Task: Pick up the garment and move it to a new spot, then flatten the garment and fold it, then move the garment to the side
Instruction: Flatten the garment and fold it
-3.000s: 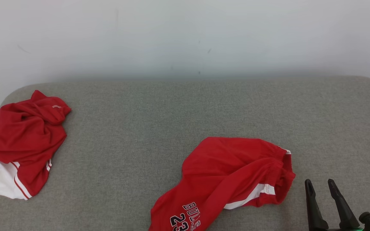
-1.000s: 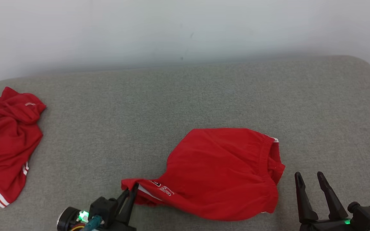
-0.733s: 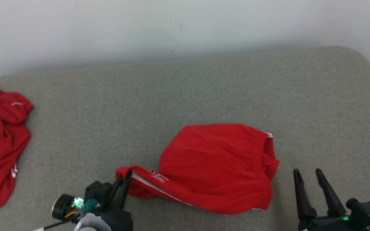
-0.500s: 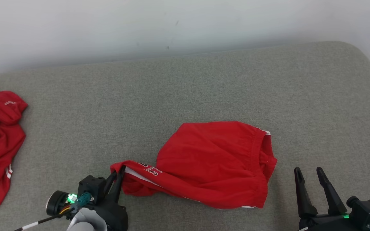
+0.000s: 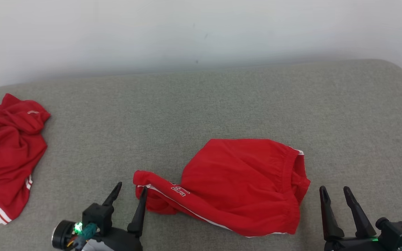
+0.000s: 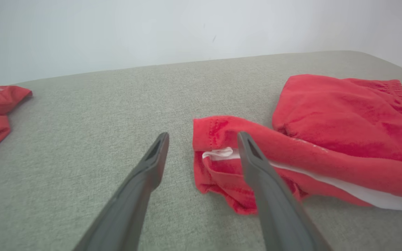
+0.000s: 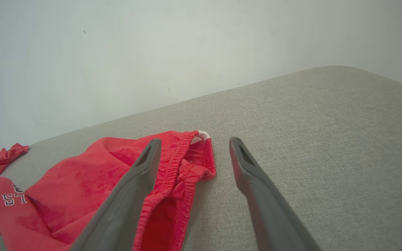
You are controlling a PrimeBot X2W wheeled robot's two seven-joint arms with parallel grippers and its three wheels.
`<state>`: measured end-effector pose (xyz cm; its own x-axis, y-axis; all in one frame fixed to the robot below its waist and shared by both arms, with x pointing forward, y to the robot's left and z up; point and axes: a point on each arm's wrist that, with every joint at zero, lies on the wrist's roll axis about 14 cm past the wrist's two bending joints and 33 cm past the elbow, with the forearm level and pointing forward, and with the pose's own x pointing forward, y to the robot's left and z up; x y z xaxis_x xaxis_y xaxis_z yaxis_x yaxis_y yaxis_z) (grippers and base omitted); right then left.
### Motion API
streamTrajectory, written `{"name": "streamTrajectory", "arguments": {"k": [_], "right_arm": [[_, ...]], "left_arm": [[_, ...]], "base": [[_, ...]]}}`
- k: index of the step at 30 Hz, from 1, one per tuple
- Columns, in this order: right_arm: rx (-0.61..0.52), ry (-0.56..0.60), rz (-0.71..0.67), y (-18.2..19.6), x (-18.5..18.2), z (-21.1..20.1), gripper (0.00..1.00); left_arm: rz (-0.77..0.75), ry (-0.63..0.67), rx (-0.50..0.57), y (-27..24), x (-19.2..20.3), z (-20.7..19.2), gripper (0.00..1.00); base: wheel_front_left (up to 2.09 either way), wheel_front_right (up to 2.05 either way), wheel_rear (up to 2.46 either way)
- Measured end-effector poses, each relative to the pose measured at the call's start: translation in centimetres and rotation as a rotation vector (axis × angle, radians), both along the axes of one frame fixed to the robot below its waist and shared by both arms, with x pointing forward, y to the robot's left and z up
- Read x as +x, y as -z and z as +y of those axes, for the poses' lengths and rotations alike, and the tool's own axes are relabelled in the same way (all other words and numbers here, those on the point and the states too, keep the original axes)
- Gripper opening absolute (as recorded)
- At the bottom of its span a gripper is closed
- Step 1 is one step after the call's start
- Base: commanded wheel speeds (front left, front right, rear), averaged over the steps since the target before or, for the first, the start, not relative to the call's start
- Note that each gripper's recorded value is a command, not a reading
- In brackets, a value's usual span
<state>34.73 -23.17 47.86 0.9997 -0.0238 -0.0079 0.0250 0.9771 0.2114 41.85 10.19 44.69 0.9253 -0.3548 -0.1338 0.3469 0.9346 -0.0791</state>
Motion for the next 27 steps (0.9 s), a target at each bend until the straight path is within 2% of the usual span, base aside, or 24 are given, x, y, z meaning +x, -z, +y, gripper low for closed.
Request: {"name": "streamTrajectory", "arguments": {"k": [6,15,21,27], "right_arm": [[0.006,-0.018,-0.010,-0.2,0.0,0.7,1.00],[0.009,-0.041,-0.018,-0.5,-0.5,1.4,1.00],[0.006,-0.063,-0.010,-0.3,-1.3,1.9,1.00],[-0.001,-0.077,-0.004,-0.1,-2.1,2.2,1.00]], "left_arm": [[-0.084,-0.063,-0.036,-2.4,-1.5,1.1,1.00],[-0.237,-0.232,-0.027,-6.7,-3.8,5.6,1.00],[-0.270,-0.332,-0.013,-7.6,-5.6,8.4,1.00],[-0.263,-0.377,-0.013,-7.3,-7.1,9.7,1.00]], "base": [[0.00,0.00,0.00],[0.00,0.00,0.00],[0.00,0.00,0.00],[0.00,0.00,0.00]]}}
